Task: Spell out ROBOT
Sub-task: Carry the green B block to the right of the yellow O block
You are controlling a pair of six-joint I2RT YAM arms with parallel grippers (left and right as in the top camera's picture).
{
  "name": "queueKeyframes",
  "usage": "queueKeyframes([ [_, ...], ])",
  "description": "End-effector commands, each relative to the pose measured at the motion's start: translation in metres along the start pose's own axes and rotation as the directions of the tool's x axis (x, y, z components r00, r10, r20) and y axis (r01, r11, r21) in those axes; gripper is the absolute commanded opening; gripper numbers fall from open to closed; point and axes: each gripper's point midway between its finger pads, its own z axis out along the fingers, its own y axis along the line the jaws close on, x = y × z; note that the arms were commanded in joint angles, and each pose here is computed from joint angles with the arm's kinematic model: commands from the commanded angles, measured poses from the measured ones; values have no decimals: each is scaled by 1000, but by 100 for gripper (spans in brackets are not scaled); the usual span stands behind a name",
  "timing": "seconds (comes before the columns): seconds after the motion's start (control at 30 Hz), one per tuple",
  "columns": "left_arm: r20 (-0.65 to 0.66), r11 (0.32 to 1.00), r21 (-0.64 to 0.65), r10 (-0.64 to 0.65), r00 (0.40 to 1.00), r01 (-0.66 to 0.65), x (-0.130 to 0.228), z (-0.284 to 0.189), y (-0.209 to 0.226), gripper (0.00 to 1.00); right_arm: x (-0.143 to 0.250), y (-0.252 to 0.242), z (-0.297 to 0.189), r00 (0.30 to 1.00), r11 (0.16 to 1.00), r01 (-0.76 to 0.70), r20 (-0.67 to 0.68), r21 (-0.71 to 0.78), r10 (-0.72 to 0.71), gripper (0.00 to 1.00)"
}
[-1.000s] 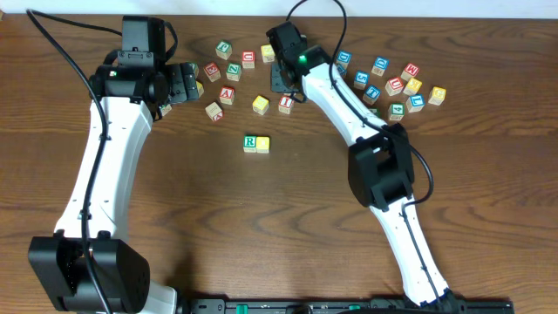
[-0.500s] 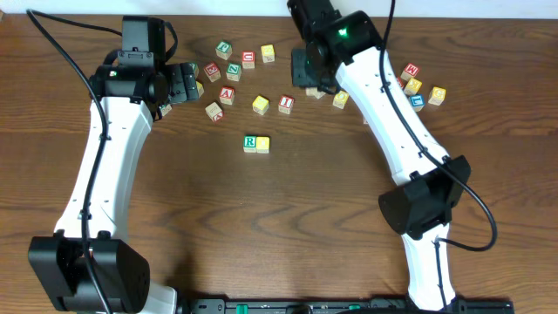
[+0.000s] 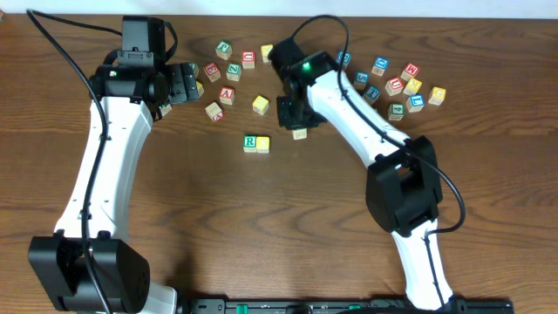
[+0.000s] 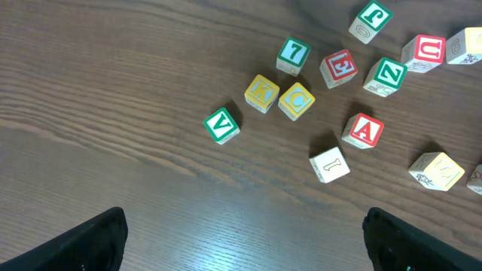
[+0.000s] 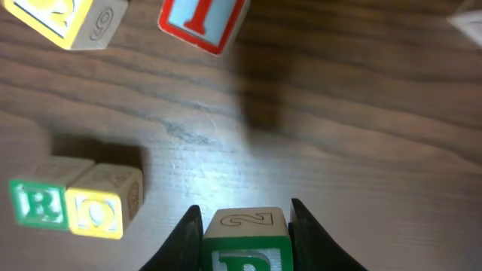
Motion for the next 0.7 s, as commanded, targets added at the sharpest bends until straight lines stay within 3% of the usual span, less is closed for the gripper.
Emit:
queueKeyframes([
  [0.0,37,1000,-7,-10,999,10,-10,-11,4,98,14,8,22,1000,1000,5,-23,1,-5,22],
  [0.23,37,1000,-7,-10,999,10,-10,-11,4,98,24,15,42,1000,1000,6,-21,-3,-6,20],
  [0.67,37,1000,-7,-10,999,10,-10,-11,4,98,28,34,44,1000,1000,22,-1,-20,-22,32],
])
